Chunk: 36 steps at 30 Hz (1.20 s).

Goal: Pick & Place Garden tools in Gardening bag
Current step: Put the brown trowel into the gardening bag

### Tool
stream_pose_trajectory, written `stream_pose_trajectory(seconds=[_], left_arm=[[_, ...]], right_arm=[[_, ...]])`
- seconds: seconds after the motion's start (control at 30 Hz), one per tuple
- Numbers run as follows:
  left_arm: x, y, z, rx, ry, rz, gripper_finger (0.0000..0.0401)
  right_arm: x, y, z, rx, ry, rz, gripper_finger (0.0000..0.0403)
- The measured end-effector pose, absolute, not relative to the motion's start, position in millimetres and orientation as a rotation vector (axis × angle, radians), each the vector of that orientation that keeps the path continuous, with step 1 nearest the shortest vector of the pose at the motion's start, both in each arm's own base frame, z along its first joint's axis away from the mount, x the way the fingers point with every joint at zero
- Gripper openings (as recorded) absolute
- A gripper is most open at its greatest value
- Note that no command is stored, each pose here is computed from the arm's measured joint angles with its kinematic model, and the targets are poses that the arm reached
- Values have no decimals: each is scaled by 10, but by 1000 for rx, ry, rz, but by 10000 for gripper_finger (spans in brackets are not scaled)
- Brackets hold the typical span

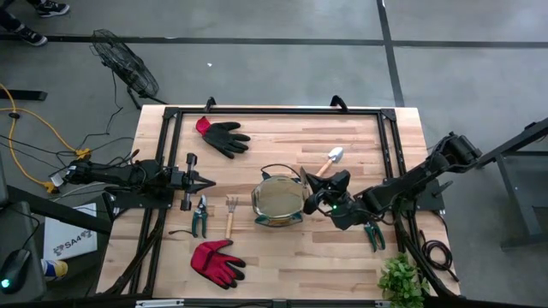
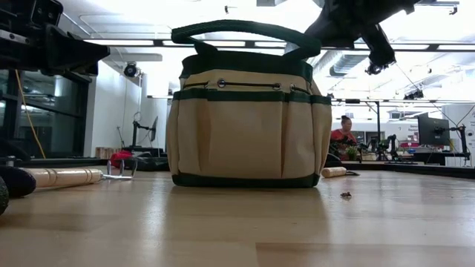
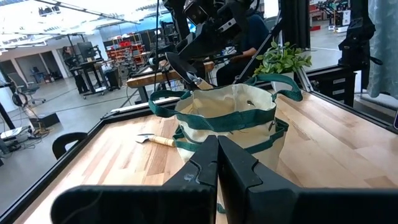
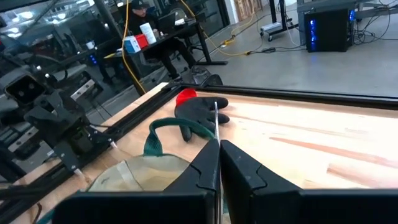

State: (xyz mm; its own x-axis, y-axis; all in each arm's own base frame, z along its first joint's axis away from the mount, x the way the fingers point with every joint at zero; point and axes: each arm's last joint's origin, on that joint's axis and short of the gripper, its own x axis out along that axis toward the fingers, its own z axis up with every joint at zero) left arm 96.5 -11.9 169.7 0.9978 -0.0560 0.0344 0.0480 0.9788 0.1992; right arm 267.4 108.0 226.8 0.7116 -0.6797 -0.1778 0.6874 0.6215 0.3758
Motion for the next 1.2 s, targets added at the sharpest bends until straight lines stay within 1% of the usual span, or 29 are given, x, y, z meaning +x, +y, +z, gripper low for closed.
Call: stream_pose_trajectory(seconds=[0.37,0.6,0.87,1.03,1.2], left_arm=[[965,-119,1698,200,-40,-52,0],[965,-119,1697,200,-40,-51,0],[965,-119,1697,200,-39,-51,0],[965,-118,1697,199,-40,-48,0],[965,-118,1697,199,-39,-48,0]], right_arm=[[2601,1236,2237,446,76,-696,4],[2524,1315,2209,391,128,-664,4],[2490,1357,2186,213,213,-617,4],[2475,1424,2211,67,285,-505,4],[2422,1452,2300,-129,334,-400,4]])
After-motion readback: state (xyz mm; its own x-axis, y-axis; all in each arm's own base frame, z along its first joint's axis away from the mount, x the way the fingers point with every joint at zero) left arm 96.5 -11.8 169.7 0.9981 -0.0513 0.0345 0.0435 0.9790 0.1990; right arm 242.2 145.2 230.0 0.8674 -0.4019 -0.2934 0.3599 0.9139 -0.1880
